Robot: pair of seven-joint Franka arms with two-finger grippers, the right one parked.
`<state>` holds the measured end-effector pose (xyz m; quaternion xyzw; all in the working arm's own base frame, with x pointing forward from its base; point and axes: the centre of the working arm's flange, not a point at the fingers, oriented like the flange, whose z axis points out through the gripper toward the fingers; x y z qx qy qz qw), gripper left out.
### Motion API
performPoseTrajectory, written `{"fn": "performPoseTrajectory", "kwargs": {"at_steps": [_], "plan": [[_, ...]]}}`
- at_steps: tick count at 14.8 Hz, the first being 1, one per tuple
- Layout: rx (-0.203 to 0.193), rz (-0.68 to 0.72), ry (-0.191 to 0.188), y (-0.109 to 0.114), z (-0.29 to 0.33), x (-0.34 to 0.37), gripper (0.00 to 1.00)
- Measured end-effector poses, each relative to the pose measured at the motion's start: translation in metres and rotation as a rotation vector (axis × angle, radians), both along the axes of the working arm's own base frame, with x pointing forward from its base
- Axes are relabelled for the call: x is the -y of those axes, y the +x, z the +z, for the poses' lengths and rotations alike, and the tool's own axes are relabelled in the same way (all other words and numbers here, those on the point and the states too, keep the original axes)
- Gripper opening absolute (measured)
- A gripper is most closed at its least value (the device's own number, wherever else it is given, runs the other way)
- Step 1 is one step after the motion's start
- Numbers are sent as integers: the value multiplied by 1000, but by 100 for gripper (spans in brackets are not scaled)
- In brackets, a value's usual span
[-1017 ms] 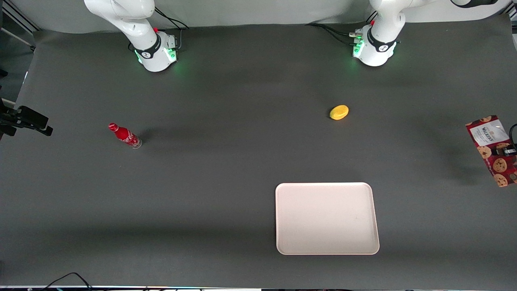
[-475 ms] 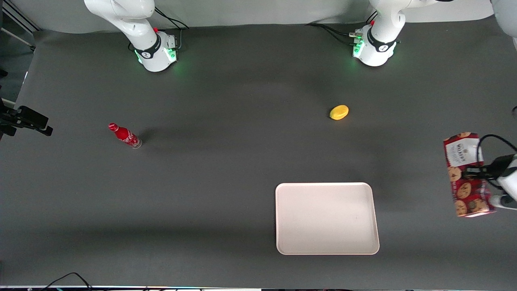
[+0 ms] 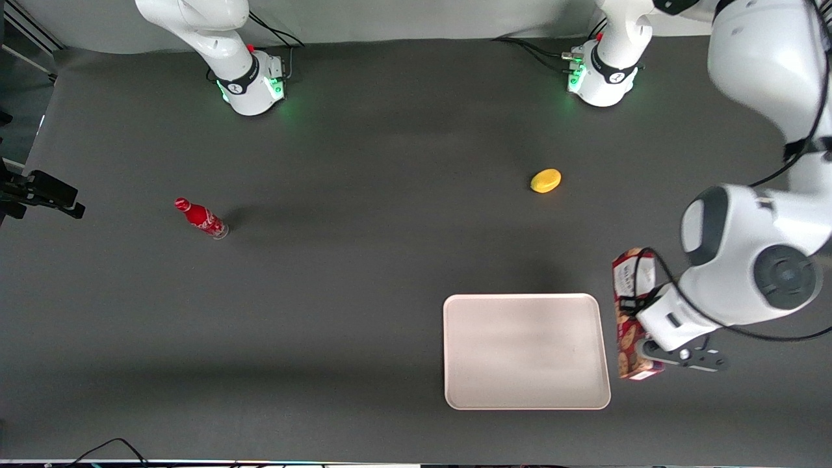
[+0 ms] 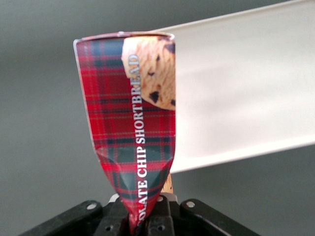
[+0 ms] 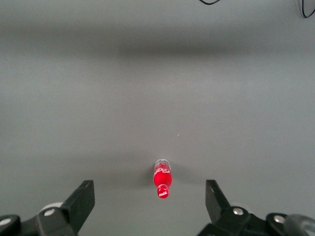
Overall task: Place red cookie box on tray
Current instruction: 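Carry the held box over the white tray with the left gripper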
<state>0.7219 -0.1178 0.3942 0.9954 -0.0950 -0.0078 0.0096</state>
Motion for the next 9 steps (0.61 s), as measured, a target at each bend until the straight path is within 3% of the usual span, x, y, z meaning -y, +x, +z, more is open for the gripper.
{"fn": "performPoseTrajectory", "kwargs": {"at_steps": [6, 9], "plan": [[35, 45, -21, 26, -112, -5, 8], [23, 98, -29, 27, -143, 6, 8]]}}
